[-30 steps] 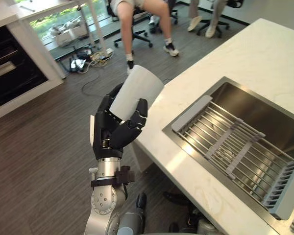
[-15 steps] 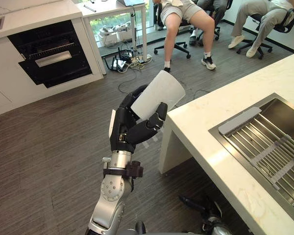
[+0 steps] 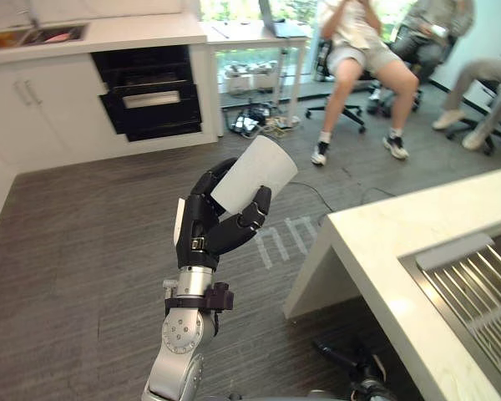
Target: Walk over to the sink, pick up the cup, carry it to the dishwasher, place the cup inside the dishwasher, then close the dishwasher door
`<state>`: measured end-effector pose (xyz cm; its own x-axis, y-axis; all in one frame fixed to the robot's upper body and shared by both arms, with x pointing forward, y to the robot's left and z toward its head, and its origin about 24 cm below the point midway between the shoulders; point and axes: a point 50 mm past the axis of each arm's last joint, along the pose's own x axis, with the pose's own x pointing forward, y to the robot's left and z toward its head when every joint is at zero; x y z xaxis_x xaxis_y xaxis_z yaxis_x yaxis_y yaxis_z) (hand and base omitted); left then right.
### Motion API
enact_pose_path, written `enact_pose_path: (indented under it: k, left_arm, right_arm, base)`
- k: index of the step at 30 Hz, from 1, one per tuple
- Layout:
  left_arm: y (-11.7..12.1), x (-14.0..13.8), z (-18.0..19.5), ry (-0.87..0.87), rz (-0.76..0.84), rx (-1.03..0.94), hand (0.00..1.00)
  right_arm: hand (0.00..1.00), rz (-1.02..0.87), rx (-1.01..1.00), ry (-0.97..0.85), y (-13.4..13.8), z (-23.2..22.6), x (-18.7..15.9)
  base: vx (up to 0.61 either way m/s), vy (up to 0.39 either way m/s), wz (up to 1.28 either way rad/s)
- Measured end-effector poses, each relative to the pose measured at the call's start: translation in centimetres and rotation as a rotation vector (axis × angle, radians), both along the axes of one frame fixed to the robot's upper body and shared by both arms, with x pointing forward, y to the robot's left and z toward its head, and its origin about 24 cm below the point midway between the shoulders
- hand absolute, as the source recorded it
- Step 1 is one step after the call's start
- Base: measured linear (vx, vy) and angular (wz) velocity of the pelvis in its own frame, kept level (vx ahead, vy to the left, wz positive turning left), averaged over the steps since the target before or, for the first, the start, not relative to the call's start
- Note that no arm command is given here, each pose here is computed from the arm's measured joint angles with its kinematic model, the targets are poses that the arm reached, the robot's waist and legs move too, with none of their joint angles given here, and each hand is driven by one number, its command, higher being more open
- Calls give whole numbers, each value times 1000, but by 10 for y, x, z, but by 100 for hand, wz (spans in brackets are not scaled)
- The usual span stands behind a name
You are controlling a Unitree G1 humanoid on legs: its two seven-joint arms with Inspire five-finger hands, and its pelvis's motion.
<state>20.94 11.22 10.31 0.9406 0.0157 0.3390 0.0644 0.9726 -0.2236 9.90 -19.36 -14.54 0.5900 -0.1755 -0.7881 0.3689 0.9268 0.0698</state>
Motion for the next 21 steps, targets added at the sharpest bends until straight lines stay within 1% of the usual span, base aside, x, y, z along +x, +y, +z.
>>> enact_pose_path:
  k: [5, 6, 8, 11, 14, 17, 21]
  left_arm:
    - [-4, -2, 2, -4, -3, -33, 0]
    - [-5, -3, 1, 5, 2, -45, 0]
    - [-9, -7, 4, 1, -1, -101, 0]
    - [-7, -7, 8, -12, 11, -150, 0]
    - [-5, -8, 16, -47, 12, -175, 0]
    - [-5, -5, 15, -48, -11, -144, 0]
    - [-1, -2, -4, 34, -6, -105, 0]
  right_arm:
    - [100, 44, 4, -33, 9, 5, 9]
    - [100, 47, -3, -34, 7, 6, 9]
    - [100, 58, -21, -49, 4, 8, 15]
    - [100, 86, -14, -107, 12, 15, 25]
    - [100, 78, -30, -146, 9, 21, 34]
    - [100, 52, -40, -117, 6, 17, 33]
    - [100, 80, -40, -63, 10, 9, 25]
  base:
    - [138, -181, 151]
    - [265, -287, 142]
    - [273, -246, 120]
    - [155, -130, 94]
    - [97, -21, 76]
    - [61, 99, 70]
    - [51, 88, 36]
